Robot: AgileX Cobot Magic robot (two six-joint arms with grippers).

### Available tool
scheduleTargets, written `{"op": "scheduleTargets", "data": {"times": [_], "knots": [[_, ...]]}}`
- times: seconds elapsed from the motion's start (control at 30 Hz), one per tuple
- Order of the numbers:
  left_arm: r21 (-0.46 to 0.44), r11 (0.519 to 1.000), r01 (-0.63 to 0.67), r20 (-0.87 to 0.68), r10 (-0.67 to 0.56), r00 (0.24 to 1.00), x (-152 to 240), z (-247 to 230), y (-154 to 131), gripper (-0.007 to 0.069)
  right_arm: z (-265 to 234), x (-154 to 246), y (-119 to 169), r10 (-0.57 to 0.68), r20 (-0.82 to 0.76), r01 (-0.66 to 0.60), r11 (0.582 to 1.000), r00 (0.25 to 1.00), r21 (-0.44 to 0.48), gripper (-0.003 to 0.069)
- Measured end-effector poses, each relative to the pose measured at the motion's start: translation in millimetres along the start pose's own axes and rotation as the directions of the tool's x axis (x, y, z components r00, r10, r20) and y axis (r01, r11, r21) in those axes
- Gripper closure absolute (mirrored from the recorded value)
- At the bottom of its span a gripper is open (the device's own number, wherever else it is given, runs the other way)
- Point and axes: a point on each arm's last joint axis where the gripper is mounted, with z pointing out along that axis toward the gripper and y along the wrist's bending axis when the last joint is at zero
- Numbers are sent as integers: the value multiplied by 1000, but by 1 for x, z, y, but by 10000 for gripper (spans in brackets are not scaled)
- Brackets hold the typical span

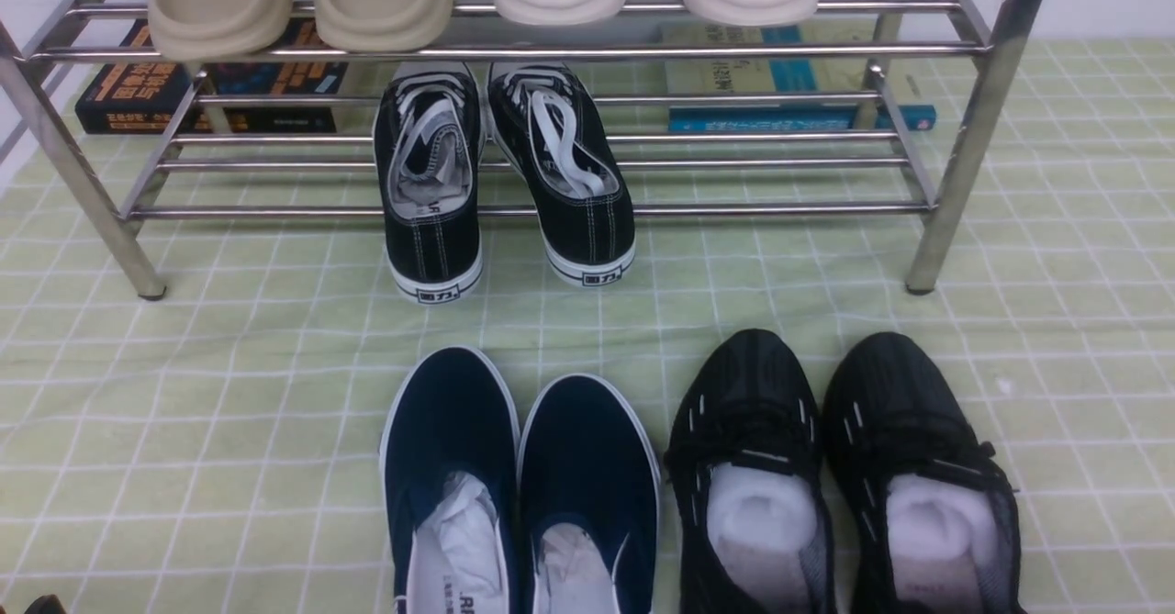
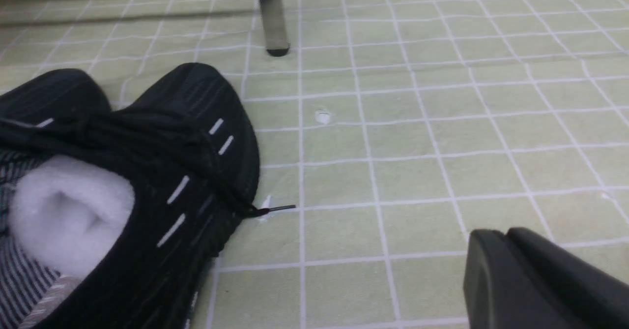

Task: Take the shoes off the shelf with your hand from the green coffee tablecloth.

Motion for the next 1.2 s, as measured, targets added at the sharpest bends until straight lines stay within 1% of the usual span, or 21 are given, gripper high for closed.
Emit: {"op": "scheduleTargets", "data": {"times": [1.2], "knots": [[0,1000,0,0,0,1000,0,0,0,384,0,0,0,1,0,-1,1000,1000,4,561]]}}
